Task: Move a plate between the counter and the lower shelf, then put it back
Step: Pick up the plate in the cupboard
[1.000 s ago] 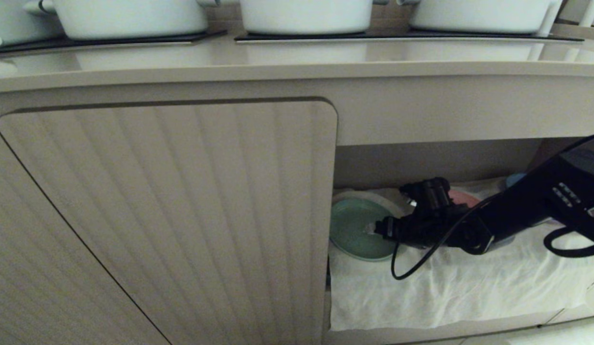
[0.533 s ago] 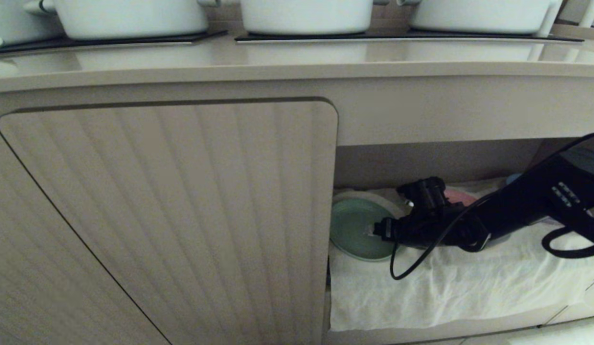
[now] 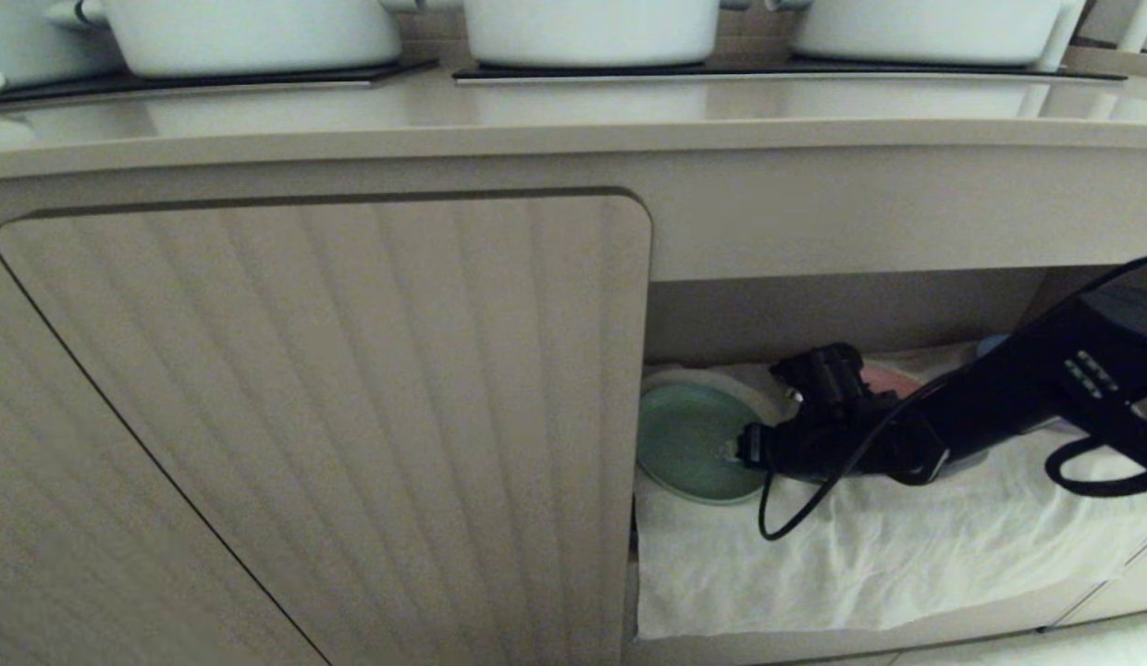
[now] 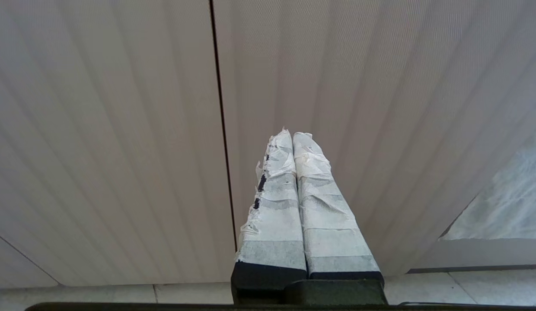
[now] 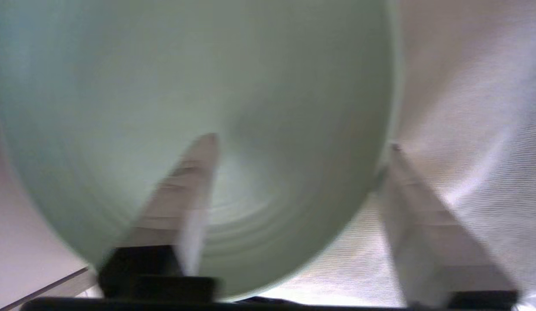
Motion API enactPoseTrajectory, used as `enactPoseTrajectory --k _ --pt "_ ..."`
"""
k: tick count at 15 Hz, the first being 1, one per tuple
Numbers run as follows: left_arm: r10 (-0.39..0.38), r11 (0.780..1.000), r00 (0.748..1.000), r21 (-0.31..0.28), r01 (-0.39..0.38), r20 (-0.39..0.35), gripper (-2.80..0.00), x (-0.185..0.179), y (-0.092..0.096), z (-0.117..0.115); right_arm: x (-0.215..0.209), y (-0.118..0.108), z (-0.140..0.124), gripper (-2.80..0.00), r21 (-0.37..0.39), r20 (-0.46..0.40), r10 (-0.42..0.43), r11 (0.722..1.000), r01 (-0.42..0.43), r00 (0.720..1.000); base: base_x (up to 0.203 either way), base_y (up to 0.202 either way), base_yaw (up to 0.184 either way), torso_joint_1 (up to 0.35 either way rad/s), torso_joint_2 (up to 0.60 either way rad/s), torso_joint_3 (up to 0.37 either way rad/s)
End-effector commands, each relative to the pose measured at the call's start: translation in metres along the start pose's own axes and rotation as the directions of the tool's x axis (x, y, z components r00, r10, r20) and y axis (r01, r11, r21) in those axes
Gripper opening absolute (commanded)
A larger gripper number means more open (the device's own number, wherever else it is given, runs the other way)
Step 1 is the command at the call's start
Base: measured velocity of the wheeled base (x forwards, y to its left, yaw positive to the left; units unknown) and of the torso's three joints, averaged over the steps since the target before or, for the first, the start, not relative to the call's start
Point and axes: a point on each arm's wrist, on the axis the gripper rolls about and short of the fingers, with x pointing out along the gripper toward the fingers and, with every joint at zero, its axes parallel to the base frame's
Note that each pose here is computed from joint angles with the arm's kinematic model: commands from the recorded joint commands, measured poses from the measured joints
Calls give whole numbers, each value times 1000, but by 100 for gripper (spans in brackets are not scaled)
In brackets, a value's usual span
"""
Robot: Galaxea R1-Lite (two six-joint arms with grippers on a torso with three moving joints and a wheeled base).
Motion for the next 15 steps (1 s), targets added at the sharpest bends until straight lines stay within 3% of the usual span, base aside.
enactPoseTrajectory --k 1,15 --pt "0 1000 1000 -1 0 1 -280 0 0 0 2 1 1 -280 1 5 5 1000 -5 1000 0 0 0 0 0 0" --pt "0 1000 1000 -1 0 1 -280 0 0 0 0 0 0 -280 2 -1 3 1000 -3 1000 0 0 0 0 0 0"
